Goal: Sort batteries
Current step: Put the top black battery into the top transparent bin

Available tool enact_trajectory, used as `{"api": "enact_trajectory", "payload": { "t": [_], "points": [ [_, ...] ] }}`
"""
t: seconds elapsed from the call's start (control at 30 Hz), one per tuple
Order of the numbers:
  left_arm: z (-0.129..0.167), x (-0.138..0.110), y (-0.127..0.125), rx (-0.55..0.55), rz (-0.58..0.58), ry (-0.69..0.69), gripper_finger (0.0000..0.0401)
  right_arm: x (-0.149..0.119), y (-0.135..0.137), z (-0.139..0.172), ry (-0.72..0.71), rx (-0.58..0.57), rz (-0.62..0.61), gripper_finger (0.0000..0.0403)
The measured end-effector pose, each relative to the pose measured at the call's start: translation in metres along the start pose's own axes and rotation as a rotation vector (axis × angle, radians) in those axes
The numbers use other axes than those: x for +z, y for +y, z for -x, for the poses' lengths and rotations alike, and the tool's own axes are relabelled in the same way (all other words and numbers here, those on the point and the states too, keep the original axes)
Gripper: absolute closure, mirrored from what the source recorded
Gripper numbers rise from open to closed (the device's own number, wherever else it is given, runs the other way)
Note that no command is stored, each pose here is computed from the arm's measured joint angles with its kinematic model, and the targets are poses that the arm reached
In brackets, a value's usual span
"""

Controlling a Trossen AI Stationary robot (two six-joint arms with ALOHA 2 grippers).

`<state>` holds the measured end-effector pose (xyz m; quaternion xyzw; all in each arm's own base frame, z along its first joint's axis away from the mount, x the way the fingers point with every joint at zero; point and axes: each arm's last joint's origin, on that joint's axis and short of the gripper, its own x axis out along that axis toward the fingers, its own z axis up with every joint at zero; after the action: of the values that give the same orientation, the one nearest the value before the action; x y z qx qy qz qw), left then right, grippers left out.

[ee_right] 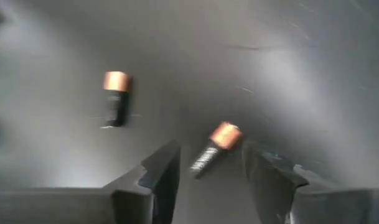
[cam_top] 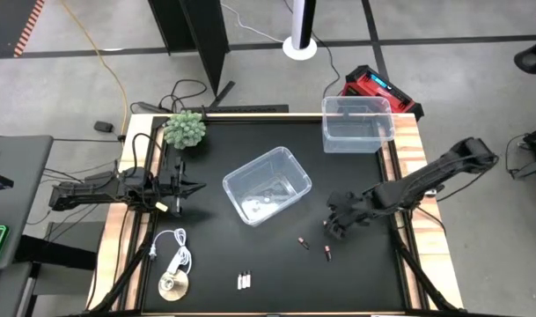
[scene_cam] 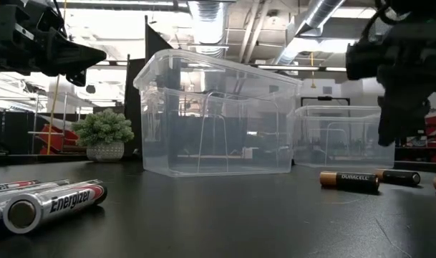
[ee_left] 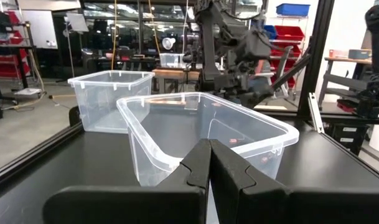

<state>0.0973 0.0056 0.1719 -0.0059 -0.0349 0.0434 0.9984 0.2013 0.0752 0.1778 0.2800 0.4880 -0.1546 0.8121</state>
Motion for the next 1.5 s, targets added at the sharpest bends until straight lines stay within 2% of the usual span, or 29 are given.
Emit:
{"api": "enact_trajectory", "payload": {
  "t": [0.13,0.37,0.63,0.8,1.13,1.23,1.5],
  "points": [
    [0.000,0.000,0.000,0.000,0.000,0.000,0.0397,-0.003,0.009,-0.012,0.049,-0.121,-0.036,0.0198],
    [0.000,0.000,0.000,0.000,0.011,0.000,0.0397,-0.008,0.024,-0.034,0.089,-0.187,-0.063,0.0198],
    [0.000,0.000,0.000,-0.001,0.013,0.000,0.0397,-0.011,0.023,-0.054,0.102,-0.294,-0.139,0.0205],
    [0.000,0.000,0.000,-0.001,0.030,0.000,0.0397,-0.013,0.021,-0.058,0.104,-0.317,-0.142,0.0240],
    [0.000,0.000,0.000,-0.001,0.030,0.000,0.0397,-0.013,0.020,-0.058,0.111,-0.326,-0.116,0.0360],
    [0.000,0.000,0.000,-0.001,0.030,0.000,0.0397,-0.013,0.020,-0.058,0.115,-0.323,-0.097,0.0374],
    [0.000,0.000,0.000,-0.001,0.030,0.000,0.0397,-0.009,0.025,-0.050,0.091,-0.296,-0.048,0.0380]
  ]
}}
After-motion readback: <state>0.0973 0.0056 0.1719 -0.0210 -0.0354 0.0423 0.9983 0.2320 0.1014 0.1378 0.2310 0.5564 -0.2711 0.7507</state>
